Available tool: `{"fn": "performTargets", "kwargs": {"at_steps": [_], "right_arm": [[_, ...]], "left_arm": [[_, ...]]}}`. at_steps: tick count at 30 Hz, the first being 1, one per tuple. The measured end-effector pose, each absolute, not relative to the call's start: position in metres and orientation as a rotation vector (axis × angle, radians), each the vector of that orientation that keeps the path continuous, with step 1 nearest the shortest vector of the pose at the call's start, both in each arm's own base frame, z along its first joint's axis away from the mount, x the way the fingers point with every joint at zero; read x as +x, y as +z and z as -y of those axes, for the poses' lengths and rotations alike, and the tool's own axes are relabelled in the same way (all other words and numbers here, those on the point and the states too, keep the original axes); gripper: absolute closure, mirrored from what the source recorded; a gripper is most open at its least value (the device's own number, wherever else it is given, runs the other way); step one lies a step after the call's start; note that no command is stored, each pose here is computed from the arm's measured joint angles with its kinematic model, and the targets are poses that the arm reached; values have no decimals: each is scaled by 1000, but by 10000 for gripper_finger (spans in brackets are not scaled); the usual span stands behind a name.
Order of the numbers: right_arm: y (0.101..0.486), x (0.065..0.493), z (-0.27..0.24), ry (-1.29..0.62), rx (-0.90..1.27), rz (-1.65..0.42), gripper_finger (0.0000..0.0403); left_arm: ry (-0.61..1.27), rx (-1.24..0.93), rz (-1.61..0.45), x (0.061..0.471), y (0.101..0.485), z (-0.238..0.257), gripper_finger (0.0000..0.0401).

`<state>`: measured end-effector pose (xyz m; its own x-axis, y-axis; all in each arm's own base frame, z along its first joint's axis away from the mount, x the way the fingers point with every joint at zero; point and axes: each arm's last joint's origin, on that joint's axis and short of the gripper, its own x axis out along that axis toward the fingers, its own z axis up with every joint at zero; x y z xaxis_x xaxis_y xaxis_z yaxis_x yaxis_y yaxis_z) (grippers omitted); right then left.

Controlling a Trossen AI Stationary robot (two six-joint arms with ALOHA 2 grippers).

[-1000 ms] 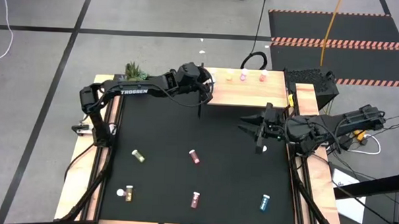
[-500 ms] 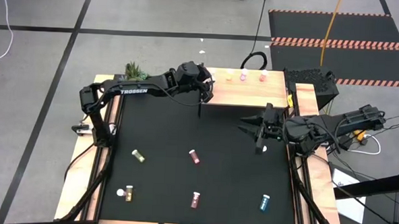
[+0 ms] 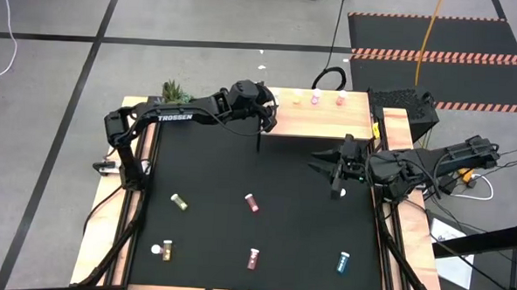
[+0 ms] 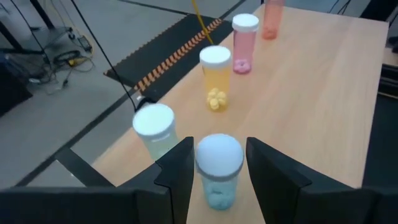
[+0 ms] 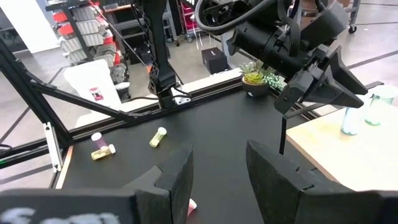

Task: Pick and place medicine bottles onto shelf by color
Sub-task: Put the left blue pill bottle on the shelf aligned with the other blue pill bottle, then put the top yellow pill bottle on the shelf aligned with the other yellow pill bottle

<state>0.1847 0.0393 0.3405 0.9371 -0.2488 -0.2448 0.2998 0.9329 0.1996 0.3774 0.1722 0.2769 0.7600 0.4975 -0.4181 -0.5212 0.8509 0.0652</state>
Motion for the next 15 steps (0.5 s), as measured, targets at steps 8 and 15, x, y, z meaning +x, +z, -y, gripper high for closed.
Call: {"fn": "performTargets", "kwargs": {"at_steps": [8, 15], "right_arm": [[341, 185, -39, -285, 256, -216, 264], [341, 185, -39, -282, 260, -214, 264]], "left_arm": [[548, -66, -427, 375, 281, -172, 251], [551, -39, -390, 368, 297, -171, 210]]}}
